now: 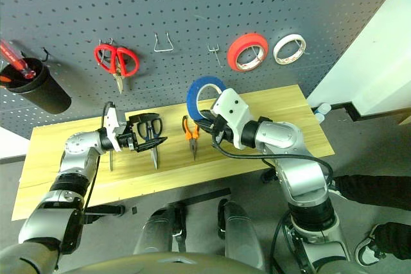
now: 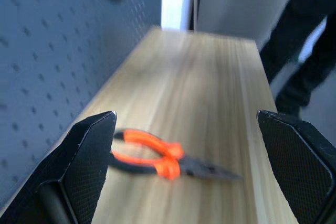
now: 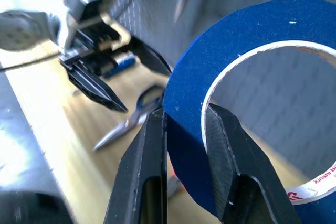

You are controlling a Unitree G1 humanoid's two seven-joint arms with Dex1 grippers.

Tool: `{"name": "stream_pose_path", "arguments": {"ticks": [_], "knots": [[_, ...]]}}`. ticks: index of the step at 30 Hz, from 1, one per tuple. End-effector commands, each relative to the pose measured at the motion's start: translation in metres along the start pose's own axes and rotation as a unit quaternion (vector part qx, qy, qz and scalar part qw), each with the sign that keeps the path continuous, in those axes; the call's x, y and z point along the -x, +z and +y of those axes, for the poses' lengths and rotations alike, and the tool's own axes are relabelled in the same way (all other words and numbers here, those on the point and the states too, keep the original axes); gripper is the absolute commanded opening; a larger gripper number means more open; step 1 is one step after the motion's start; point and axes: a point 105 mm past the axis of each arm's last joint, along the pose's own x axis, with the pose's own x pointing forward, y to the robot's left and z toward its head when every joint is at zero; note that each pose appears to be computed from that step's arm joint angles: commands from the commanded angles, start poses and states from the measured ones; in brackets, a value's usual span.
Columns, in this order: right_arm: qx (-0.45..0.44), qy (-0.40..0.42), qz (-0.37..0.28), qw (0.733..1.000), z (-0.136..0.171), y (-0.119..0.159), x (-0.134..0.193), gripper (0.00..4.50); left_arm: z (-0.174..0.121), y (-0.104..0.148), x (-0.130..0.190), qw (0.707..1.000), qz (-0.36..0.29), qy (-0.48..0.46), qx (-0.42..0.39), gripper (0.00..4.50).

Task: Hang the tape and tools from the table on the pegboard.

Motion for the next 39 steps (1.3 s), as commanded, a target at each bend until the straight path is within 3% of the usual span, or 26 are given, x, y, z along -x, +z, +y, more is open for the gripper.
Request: {"name": "stream_pose_path", "arguments": {"ticks": [1,8,19,39], "knots": [[0.040,-0.038,-0.032,0.998,-0.017,0.020,-0.005,0.68,0.006,0.017,0.006,1.000,-0.020,-0.001,-0.020,4.50],[0.063,-0.068,-0.027,0.995,-0.039,0.014,-0.018,0.68,0.009,0.021,0.011,0.999,-0.016,0.001,-0.029,4.50],[0.035,-0.129,0.033,0.990,-0.089,-0.042,-0.047,0.68,0.005,0.042,0.012,0.998,-0.051,-0.009,-0.039,4.50],[0.030,-0.131,0.039,0.990,-0.100,-0.052,-0.094,0.68,0.008,0.090,0.024,0.990,-0.096,0.033,-0.098,4.50]]}}
